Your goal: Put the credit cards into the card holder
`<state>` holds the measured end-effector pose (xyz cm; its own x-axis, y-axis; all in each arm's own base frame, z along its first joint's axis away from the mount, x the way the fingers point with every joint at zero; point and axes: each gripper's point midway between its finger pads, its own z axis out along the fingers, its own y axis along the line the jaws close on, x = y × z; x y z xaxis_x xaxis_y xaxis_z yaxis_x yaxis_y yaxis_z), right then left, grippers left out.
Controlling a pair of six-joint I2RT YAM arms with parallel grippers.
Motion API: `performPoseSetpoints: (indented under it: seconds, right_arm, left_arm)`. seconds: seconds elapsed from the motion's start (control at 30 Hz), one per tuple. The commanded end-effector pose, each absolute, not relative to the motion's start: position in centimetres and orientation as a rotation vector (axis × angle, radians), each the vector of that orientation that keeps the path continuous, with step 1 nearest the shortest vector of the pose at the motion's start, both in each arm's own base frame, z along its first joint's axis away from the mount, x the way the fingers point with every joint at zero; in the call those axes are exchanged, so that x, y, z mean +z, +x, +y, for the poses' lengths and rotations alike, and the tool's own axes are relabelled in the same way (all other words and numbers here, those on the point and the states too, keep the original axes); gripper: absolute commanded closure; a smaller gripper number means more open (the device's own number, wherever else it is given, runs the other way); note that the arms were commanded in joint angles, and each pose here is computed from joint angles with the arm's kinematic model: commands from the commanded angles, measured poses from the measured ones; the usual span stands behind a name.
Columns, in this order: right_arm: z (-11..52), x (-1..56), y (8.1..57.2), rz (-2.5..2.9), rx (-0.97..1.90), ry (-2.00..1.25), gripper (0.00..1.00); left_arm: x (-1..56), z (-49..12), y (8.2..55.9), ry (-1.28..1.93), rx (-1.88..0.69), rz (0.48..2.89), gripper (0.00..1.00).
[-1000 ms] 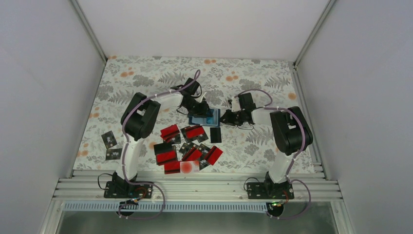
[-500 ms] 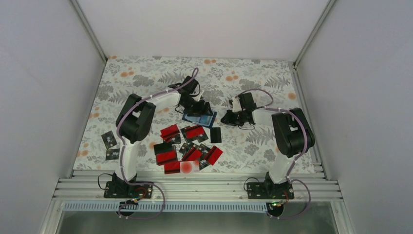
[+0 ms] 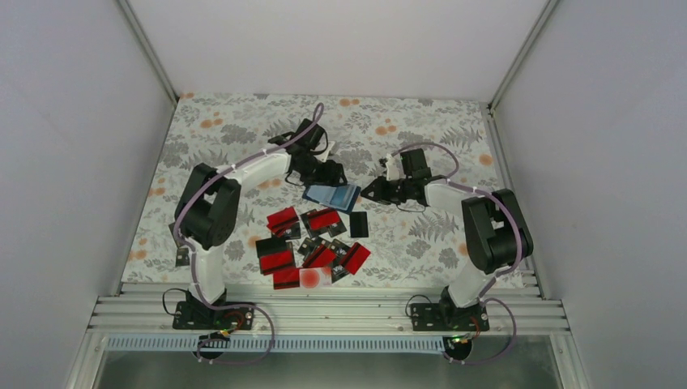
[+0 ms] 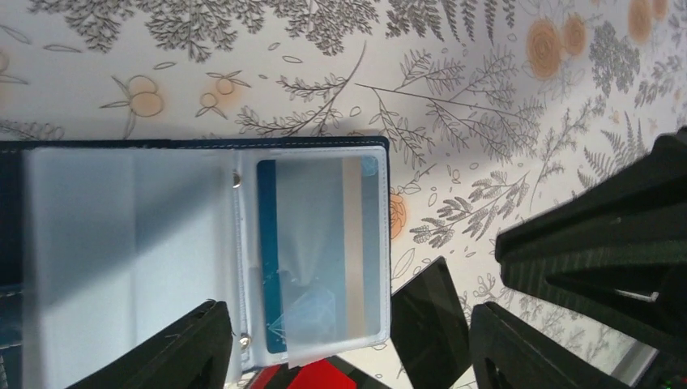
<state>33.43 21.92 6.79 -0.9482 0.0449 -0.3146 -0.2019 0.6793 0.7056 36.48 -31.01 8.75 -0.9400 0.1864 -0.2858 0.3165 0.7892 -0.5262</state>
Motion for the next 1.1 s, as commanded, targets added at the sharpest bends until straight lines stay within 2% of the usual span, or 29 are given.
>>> performPoseSetpoints:
  seconds: [0.0,0.07,0.27,0.37,1.07]
  right_arm:
    - [24.2,9.6,33.0,2.505,1.393,-0.153,0.89]
    - [24.5,9.3,32.9,2.516,1.437,-0.124,0.88]
    - [25.0,7.6,33.0,2.567,1.487,-0.048,0.85]
    - [25.2,6.5,32.9,2.596,1.503,-0.022,0.84]
    - [25.9,4.3,34.0,2.644,1.488,0.007,0.82]
  left_arm:
    - [8.4,-30.1,36.4,0.472,-0.773,2.725,0.41]
    - [7.8,-30.2,36.2,0.500,-0.767,2.722,0.53]
    - [5.9,-30.1,36.2,0.514,-0.742,2.736,0.80]
    - [5.0,-30.0,36.2,0.520,-0.723,2.747,0.86]
    - [2.0,-29.7,35.8,0.532,-0.692,2.808,0.90]
